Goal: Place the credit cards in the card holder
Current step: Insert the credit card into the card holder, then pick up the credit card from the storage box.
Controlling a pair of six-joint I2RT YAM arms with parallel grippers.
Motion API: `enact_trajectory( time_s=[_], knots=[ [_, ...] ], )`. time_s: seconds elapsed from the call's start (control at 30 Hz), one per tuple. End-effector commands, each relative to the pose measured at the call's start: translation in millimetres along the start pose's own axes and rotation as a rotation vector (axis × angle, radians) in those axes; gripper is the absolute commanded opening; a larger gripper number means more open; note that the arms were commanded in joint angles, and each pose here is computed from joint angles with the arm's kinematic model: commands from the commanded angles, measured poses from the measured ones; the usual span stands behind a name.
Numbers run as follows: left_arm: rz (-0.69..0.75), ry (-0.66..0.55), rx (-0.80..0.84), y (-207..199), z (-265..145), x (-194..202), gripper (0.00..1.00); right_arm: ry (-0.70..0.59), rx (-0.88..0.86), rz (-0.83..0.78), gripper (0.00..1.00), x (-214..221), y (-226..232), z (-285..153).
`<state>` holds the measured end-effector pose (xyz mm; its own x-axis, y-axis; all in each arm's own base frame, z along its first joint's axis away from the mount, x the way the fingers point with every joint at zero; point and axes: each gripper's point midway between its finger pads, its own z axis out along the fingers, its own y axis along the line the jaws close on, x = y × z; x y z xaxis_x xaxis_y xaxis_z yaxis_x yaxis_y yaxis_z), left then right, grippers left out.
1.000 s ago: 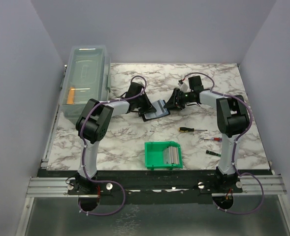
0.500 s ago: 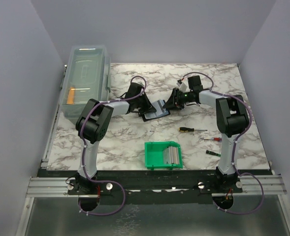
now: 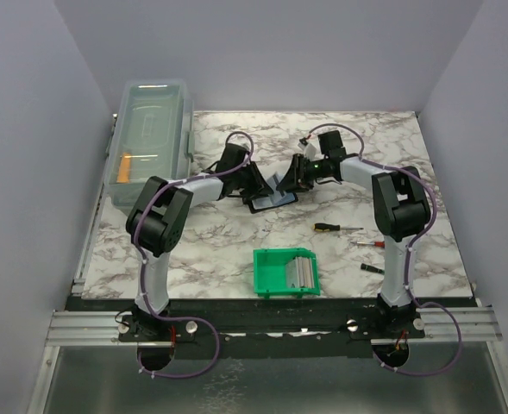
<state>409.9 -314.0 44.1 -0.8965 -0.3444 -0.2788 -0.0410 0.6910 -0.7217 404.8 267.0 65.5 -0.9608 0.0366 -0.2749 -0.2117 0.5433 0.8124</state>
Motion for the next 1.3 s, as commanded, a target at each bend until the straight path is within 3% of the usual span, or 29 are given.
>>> enact_trajectory(
  time_s=[0.0,0.33,0.5,0.63,0.87,1.07,1.27],
  knots=[
    [0.050,-0.058,0.053,-36.4,-48.8,-11.3,0.34,0.034,-0.021,-0.030,0.38,3.9,10.6,13.3],
    [0.124,-0.105,0.147,-82.4,-167.3,14.2,0.47,0.124,0.002,-0.084,0.46,31.0,61.2,53.6],
    [0.172,-0.073,0.243,-106.9,-212.0,34.5,0.53,0.034,0.151,-0.064,0.54,45.6,76.9,4.2],
    [0.176,0.018,0.279,-106.1,-215.3,63.9,0.55,-0.007,0.349,-0.075,0.57,74.6,70.4,-50.0],
    [0.219,0.115,0.198,-80.6,-189.4,118.7,0.59,-0.036,0.604,-0.039,0.74,158.3,75.3,-124.2],
    [0.243,0.099,0.161,-66.1,-182.3,128.6,0.63,-0.028,0.705,0.032,0.80,211.7,69.6,-134.1],
    [0.262,0.097,0.164,-64.2,-181.2,129.1,0.64,-0.010,0.954,0.021,0.83,238.0,49.1,-123.0]
  ],
)
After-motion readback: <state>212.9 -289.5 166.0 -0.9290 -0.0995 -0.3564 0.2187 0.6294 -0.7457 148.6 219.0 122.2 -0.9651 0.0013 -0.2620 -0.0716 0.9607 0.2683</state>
